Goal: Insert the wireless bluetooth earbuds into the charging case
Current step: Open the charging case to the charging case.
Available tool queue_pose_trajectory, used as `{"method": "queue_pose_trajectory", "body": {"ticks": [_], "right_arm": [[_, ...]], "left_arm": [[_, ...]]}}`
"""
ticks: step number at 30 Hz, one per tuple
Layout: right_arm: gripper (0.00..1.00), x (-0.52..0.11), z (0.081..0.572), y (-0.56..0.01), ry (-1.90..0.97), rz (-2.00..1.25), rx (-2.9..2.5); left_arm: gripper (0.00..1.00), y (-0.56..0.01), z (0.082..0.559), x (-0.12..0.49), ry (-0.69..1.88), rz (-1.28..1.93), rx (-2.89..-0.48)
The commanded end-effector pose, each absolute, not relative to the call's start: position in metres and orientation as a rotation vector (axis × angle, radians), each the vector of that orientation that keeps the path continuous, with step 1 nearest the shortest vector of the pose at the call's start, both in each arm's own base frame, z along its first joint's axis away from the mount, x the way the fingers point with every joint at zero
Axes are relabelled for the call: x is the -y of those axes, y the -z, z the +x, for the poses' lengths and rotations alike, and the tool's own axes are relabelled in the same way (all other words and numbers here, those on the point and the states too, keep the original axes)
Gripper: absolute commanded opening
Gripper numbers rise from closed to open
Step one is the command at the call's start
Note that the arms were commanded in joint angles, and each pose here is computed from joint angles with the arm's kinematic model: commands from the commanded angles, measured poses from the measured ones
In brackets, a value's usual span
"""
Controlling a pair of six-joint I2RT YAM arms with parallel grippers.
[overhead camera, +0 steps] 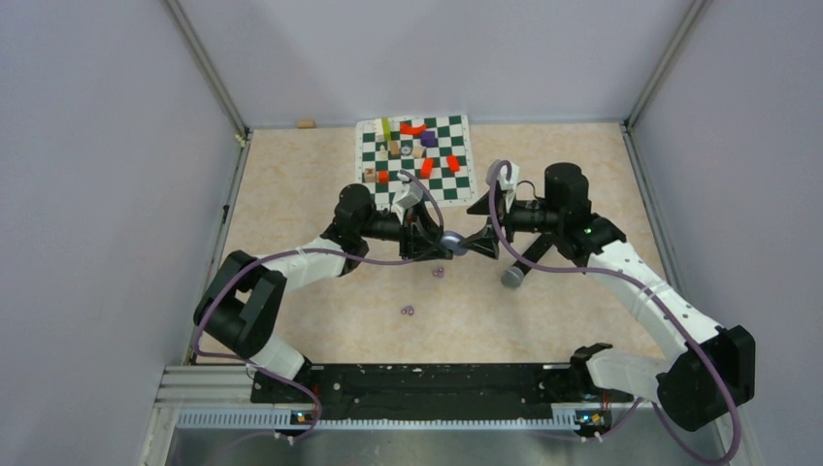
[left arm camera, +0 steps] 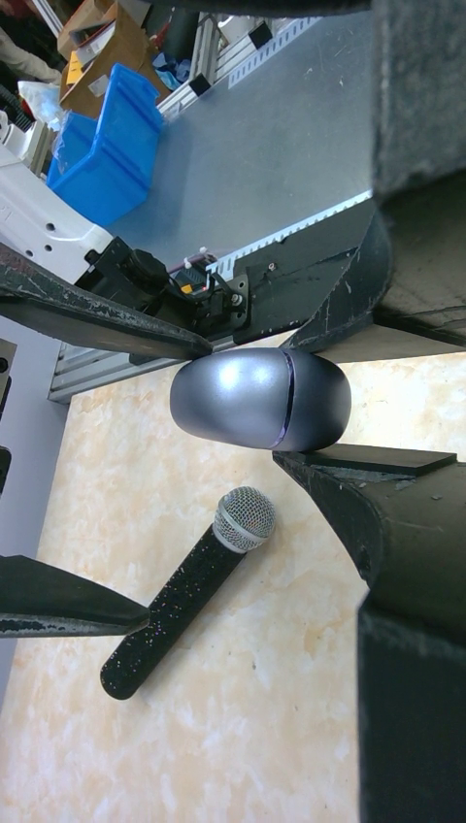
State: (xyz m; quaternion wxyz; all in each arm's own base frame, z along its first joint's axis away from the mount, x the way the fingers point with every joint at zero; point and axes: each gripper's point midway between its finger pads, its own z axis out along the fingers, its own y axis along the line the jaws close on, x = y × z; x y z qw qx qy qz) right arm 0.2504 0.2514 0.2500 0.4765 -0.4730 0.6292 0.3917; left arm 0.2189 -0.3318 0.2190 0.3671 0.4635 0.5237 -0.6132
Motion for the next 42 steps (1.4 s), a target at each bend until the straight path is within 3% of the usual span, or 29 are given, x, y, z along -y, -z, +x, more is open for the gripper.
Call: {"method": "queue_pose_trajectory", "body": {"ticks": [1, 18, 27, 38, 42], "right_arm": [[0.8, -0.243, 0.266, -0.267, -0.806, -1.112, -1.479], [0.8, -0.221, 0.295, -0.288, -0.61, -0.978, -1.486], [0.82, -0.219, 0.285, -0.317, -0.638, -1.001, -1.431], [0.77, -0.233, 0.313, -0.259, -0.881, -0.914, -1.674], [0.65, -0.242, 0.321, -0.217, -0.995, -0.856, -1.826]], "left_arm": [[0.0, -0.238, 0.21, 0.332, 1.567, 1.256, -1.226], [0.0, -0.241, 0.207, 0.331, 1.576, 1.265, -1.203], [0.0, -0.252, 0.214, 0.323, 1.551, 1.242, -1.177], [0.0, -0.292, 0.253, 0.261, 1.313, 1.147, -1.125], [0.0, -0.295, 0.26, 0.238, 1.218, 1.136, -1.155]]}}
